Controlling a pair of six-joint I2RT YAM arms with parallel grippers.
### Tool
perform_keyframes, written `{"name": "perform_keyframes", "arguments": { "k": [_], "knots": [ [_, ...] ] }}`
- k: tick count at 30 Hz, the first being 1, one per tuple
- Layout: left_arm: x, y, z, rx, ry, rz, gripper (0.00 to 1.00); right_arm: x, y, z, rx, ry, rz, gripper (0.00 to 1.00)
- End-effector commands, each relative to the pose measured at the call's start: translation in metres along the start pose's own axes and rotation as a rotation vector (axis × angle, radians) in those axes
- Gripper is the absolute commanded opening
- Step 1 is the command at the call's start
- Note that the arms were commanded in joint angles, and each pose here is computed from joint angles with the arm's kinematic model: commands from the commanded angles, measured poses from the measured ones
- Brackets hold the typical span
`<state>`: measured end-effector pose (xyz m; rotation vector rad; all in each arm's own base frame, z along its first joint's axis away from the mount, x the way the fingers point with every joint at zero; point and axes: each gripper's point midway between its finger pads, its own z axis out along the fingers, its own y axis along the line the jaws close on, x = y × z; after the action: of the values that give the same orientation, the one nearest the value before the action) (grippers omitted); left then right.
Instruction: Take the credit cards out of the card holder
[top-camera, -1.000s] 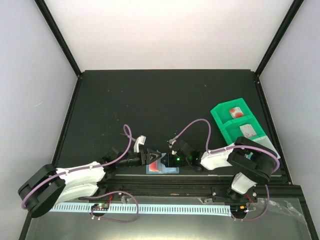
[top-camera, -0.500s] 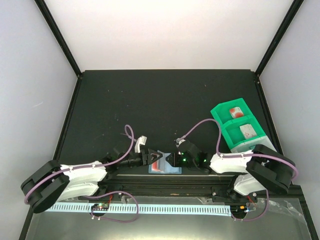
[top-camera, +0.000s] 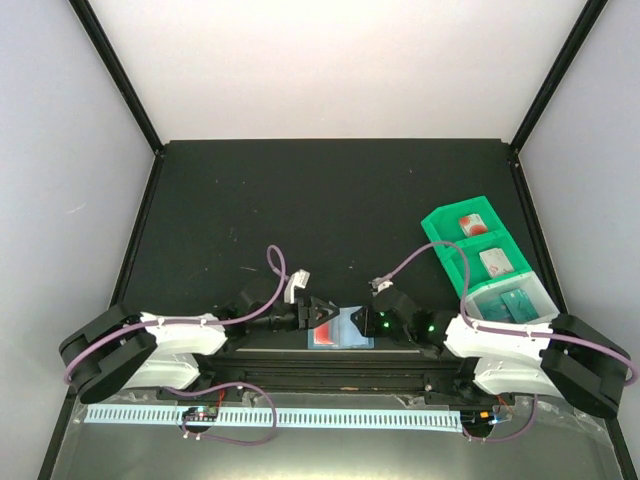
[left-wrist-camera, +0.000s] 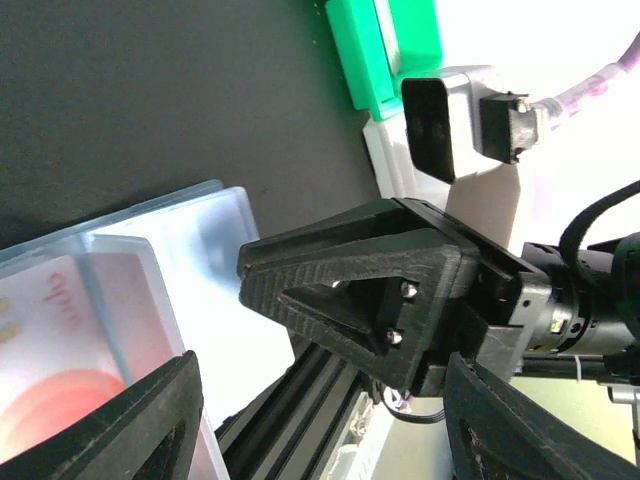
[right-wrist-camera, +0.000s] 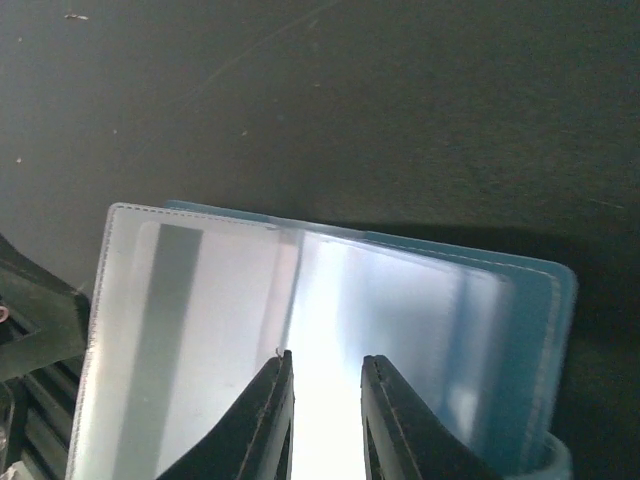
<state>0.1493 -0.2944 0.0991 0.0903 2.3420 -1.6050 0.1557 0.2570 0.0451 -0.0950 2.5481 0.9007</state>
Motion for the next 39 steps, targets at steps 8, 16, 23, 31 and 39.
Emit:
{"name": "perform_keyframes", "arguments": {
  "k": [8, 16, 23, 31, 39],
  "knots": [
    [0.002, -0.036, 0.03, 0.099, 0.05, 0.049, 0.67, -0.005, -0.029, -0.021, 0.109, -0.064, 0.026, 0.23],
    [0.009, -0.028, 0.036, 0.091, 0.07, 0.043, 0.65, -0.016, -0.021, -0.042, 0.063, -0.128, 0.023, 0.27],
    [0.006, -0.001, 0.028, -0.037, 0.034, 0.058, 0.62, -0.008, -0.015, -0.036, 0.024, -0.086, 0.002, 0.3],
    [0.003, 0.04, 0.009, -0.221, 0.009, 0.032, 0.55, -0.001, -0.012, -0.016, 0.053, -0.013, -0.025, 0.25],
    [0.002, 0.074, -0.013, -0.329, -0.011, -0.02, 0.47, 0.016, -0.027, 0.005, 0.115, 0.072, -0.033, 0.14]
  ]
}}
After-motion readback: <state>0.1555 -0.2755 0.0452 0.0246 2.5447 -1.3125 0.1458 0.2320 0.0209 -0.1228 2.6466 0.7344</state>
